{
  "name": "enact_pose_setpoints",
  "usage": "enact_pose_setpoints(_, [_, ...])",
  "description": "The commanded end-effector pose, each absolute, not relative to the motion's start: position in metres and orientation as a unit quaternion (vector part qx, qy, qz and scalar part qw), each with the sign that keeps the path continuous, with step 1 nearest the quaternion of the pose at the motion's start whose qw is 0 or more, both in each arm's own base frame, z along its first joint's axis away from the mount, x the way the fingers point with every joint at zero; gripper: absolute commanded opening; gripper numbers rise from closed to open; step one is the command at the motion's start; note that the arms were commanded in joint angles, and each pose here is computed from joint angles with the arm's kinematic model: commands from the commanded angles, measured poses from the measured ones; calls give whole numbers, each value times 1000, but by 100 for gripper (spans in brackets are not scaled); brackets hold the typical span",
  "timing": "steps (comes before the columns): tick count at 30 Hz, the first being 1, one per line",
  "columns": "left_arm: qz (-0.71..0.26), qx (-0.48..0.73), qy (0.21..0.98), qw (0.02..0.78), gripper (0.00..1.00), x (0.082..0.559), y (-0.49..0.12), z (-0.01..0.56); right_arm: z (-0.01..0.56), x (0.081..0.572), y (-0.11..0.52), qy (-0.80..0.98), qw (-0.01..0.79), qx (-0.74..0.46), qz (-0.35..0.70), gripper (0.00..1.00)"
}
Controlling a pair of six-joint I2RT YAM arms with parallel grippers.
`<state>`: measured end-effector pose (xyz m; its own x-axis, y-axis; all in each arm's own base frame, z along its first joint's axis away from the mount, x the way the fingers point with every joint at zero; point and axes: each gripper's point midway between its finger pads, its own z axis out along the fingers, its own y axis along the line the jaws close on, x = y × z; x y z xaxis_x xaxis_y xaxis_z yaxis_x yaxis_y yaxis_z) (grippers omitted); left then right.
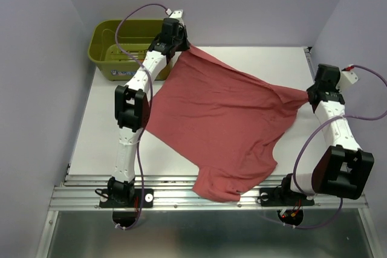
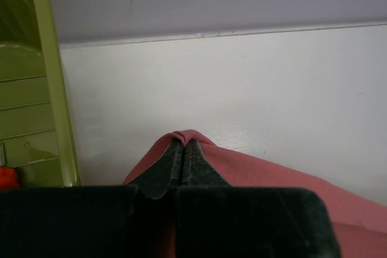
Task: Roll the t-shirts
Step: Flatten out the T-shirt at the center of the board.
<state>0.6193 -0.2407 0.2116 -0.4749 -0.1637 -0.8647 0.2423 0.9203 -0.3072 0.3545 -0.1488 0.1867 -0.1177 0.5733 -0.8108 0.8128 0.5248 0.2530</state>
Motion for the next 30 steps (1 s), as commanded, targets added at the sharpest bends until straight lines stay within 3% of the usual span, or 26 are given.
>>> enact_pose_setpoints(1, [-229, 27, 797, 558, 0, 624, -244, 267, 250, 360, -169, 693, 522, 472, -155, 1])
enact_pose_setpoints(11, [-269, 39, 714, 645, 0, 559, -227, 422, 461, 300, -136, 607, 692, 380, -87, 1])
enact_pose_setpoints(17, [-274, 25, 626, 730, 0, 476, -182, 553, 577, 223, -106, 524, 787, 321, -60, 1])
enact_pose_setpoints(24, [-267, 6, 538, 799, 0, 375, -128, 643, 667, 115, -73, 415, 867, 272, -38, 1])
enact_pose_setpoints(30, [-252, -13, 465, 849, 0, 291, -90, 700, 702, 43, -53, 340, 906, 251, -23, 1])
